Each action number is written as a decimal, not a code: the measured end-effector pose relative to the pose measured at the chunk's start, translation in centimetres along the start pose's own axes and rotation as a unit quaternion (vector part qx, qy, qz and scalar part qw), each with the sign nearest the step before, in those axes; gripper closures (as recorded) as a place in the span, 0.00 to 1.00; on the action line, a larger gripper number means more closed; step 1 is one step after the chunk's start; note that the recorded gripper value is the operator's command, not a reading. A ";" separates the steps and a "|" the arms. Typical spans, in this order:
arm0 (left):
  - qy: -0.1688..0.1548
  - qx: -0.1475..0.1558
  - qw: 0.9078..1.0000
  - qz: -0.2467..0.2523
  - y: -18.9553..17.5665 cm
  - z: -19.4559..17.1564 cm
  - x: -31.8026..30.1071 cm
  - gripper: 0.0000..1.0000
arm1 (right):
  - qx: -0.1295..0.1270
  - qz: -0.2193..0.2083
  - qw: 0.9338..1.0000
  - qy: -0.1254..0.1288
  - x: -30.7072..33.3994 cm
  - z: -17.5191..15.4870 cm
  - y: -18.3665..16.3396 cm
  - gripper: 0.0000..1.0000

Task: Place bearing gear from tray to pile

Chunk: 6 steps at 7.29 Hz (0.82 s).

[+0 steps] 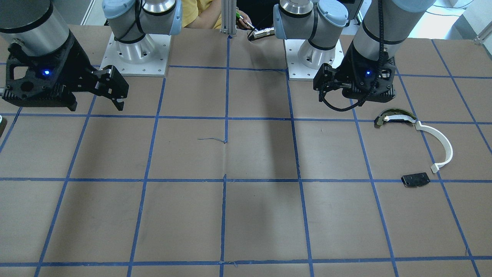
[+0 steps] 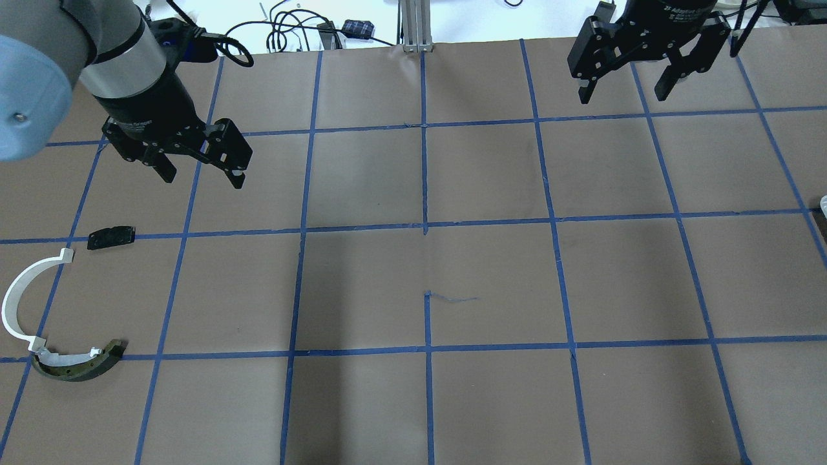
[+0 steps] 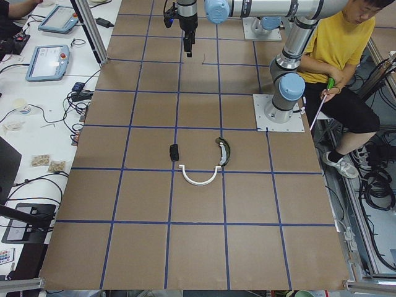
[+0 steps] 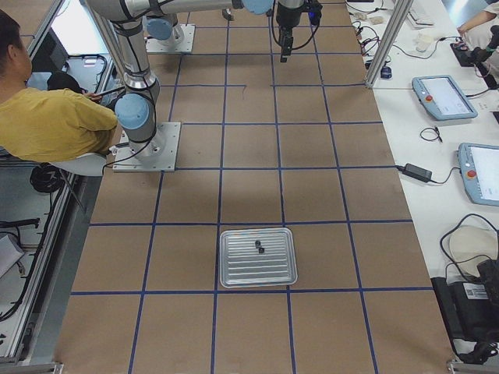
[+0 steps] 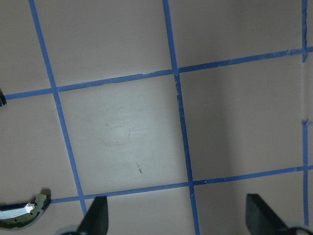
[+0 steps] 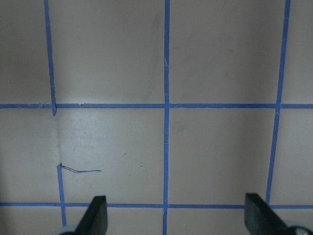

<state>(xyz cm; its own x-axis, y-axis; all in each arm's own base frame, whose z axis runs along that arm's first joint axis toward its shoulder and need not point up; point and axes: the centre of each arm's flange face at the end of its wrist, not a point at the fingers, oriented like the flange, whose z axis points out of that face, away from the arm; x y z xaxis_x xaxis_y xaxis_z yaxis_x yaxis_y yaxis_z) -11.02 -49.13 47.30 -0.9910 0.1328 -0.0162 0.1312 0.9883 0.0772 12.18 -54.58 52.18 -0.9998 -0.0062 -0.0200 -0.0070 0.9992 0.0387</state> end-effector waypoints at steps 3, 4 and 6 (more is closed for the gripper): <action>0.002 -0.003 1.000 -0.008 0.0 0.2 -0.8 0.00 | -0.002 0.002 1.000 0.001 0.0 0.1 0.1 0.00; 0.002 -0.002 1.000 -0.012 -0.1 0.2 -1.2 0.00 | -0.004 0.000 1.000 0.001 0.0 0.2 0.1 0.00; 0.005 -0.001 1.000 -0.018 0.0 0.1 -1.8 0.00 | -0.005 -0.005 1.000 0.003 0.1 0.3 0.2 0.00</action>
<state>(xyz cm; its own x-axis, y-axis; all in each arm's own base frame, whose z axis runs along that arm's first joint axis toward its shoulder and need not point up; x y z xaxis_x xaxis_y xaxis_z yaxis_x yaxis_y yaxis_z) -9.23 -49.35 47.27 -0.9954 0.0958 -0.0089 0.0948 0.9924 0.0782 12.09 -54.41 51.84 -0.9998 -0.0155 -0.0151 -0.0162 0.9987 0.0493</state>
